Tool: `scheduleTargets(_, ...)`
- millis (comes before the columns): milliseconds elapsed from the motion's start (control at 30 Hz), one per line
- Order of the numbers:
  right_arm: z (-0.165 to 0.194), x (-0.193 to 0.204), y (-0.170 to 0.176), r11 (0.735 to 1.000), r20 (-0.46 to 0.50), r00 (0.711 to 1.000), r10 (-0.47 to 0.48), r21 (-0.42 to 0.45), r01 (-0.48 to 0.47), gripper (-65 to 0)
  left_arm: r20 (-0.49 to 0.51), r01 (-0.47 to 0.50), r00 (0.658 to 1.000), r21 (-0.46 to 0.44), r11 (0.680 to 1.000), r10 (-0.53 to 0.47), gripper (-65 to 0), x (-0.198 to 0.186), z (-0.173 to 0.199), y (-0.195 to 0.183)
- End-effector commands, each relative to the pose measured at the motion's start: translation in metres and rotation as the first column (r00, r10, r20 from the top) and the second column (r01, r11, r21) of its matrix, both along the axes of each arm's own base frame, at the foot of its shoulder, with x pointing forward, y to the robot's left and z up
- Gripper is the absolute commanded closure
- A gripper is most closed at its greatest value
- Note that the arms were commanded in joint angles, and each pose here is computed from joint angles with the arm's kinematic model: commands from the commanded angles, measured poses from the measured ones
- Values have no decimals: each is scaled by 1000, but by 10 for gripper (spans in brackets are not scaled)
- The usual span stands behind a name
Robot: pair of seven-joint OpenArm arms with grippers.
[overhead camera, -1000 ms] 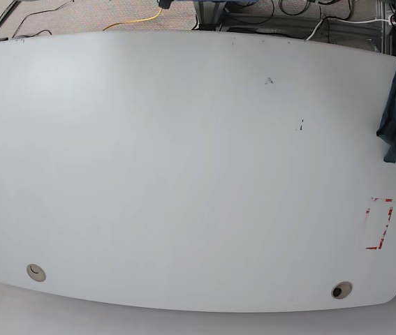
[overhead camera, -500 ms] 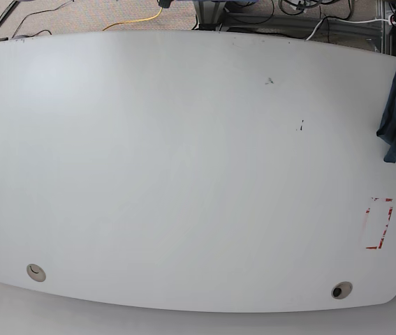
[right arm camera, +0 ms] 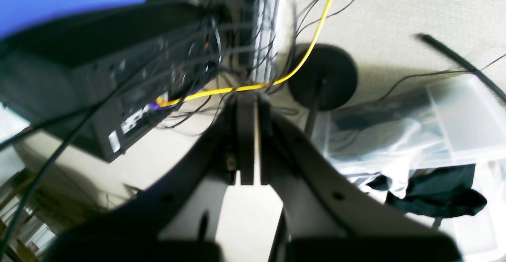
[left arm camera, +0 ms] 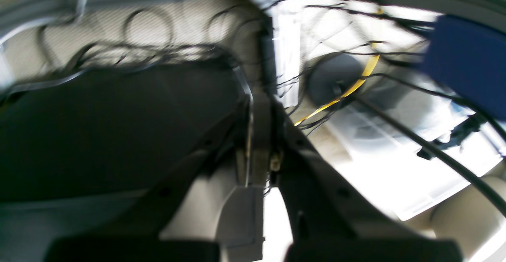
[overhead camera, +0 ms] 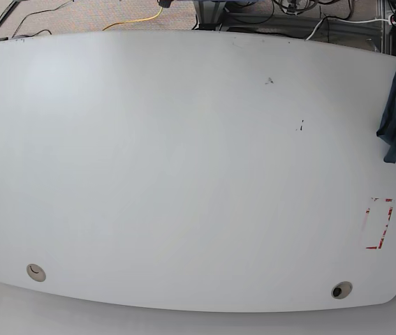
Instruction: Layout the t-shirt on the table in an organized manner, then fold the t-shirt properly
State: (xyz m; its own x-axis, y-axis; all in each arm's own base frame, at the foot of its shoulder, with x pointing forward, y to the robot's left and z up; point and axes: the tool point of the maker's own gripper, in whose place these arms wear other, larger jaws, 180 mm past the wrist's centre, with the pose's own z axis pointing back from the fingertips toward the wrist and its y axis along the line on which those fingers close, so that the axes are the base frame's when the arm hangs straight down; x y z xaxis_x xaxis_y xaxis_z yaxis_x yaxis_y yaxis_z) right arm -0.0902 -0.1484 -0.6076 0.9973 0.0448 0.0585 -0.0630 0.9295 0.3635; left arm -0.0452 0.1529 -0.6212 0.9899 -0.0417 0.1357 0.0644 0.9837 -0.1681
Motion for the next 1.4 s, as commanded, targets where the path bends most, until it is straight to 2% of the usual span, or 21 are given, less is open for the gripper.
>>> scheduleTargets(0,-4,2,-6,1000,2,1000,-26,-4,26,-13,-18,-12,1000,5,1000,13,0,1,-6,2)
scheduleTargets(133,-10,11,-9,999,-1,999,-45,-9,45,-13,-56,-33,998,15,999,34,0,-3,-15,0)
scheduleTargets(300,-17,33,-15,998,15,998,-55,-37,56,-13,-46,-39,998,25,999,40,0,11,-24,-2)
scheduleTargets(567,-27,55,-26,992,28,997,-69,-105,72,-14,-48,-56,997,132,990,62,0,15,-34,11)
scheduleTargets(900,-37,72,-20,986,16,995,-102,-133,103,-14,-34,-66,997,122,990,71,0,44,-38,3)
scheduleTargets(967,-38,74,-18,984,18,995,-102,-143,103,-14,-25,-71,997,119,990,75,0,51,-39,-3)
scheduleTargets(1100,-39,72,-20,983,14,997,-79,-165,81,-14,-22,-76,996,168,983,81,0,52,-39,3)
scheduleTargets(1367,-40,72,-6,988,18,999,-51,-147,53,-14,-17,-80,996,177,981,85,0,53,-39,3)
